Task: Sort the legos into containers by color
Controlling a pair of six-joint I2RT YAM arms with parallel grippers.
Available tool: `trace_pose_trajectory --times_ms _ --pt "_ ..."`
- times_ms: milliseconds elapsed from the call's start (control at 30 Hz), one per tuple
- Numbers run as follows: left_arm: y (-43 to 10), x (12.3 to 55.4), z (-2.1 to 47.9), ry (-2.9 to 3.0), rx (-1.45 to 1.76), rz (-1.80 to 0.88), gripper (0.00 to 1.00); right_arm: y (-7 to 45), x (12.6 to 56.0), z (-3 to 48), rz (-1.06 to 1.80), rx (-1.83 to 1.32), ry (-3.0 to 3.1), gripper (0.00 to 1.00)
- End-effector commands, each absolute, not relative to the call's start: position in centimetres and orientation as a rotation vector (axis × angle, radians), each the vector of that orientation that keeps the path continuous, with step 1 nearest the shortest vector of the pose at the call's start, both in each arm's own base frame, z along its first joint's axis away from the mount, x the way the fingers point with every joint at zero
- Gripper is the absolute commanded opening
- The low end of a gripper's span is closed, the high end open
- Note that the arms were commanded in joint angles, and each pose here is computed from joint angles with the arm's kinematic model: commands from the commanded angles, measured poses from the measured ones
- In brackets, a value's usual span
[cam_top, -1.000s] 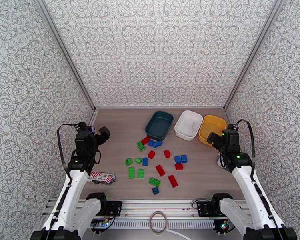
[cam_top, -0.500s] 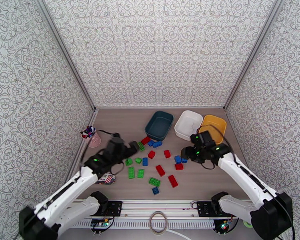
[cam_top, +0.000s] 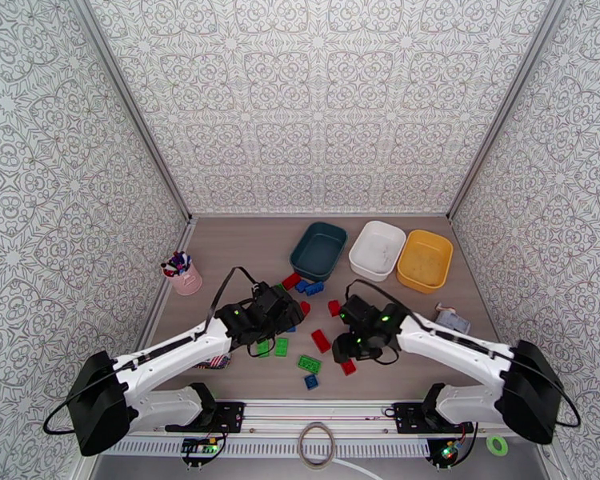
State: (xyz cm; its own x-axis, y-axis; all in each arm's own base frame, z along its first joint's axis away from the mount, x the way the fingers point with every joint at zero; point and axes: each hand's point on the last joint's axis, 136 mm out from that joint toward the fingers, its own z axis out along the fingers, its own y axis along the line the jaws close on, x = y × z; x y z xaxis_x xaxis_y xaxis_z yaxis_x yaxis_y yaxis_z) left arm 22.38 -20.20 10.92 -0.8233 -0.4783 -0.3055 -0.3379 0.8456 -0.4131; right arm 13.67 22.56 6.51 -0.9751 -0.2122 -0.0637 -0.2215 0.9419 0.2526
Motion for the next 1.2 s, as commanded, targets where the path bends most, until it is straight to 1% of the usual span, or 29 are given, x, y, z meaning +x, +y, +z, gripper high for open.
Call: trace_pose_trajectory --times_ms 0,100,267,400,633,767,800,900,1167 --pt "-18.6 20.8 10.7 2.630 -0.704 -0.450 0.96 22.2 13.5 4.8 0.274 -0.315 3.070 0.64" --pt "-17.4 20.0 10.4 2.588 -0.773 -0.488 0.96 22.1 13.3 3.6 0.212 -0.300 3.099 0.62" --pt "-15.4 18.9 10.0 2.537 -0.855 -0.510 0.96 22.1 13.3 2.4 0.160 -0.299 3.111 0.62" --pt "-14.9 18.3 9.6 2.537 -0.874 -0.516 0.96 21.8 13.5 1.8 0.114 -0.285 3.119 0.60" --pt "-15.5 18.2 9.2 2.579 -0.860 -0.499 0.97 21.9 13.9 1.5 0.085 -0.237 3.109 0.52" --pt "-15.5 18.2 9.1 2.604 -0.886 -0.449 0.96 21.4 14.2 1.7 0.006 -0.225 3.112 0.40" --pt "-15.5 18.2 9.1 2.615 -0.885 -0.435 0.96 21.4 14.3 1.6 -0.006 -0.219 3.113 0.39" --pt "-16.1 18.6 9.4 2.636 -0.844 -0.410 0.96 21.4 14.4 1.7 -0.022 -0.215 3.111 0.38" --pt "-19.4 20.5 11.8 2.615 -0.614 -0.551 0.97 21.1 15.0 3.3 -0.008 -0.189 3.064 0.37"
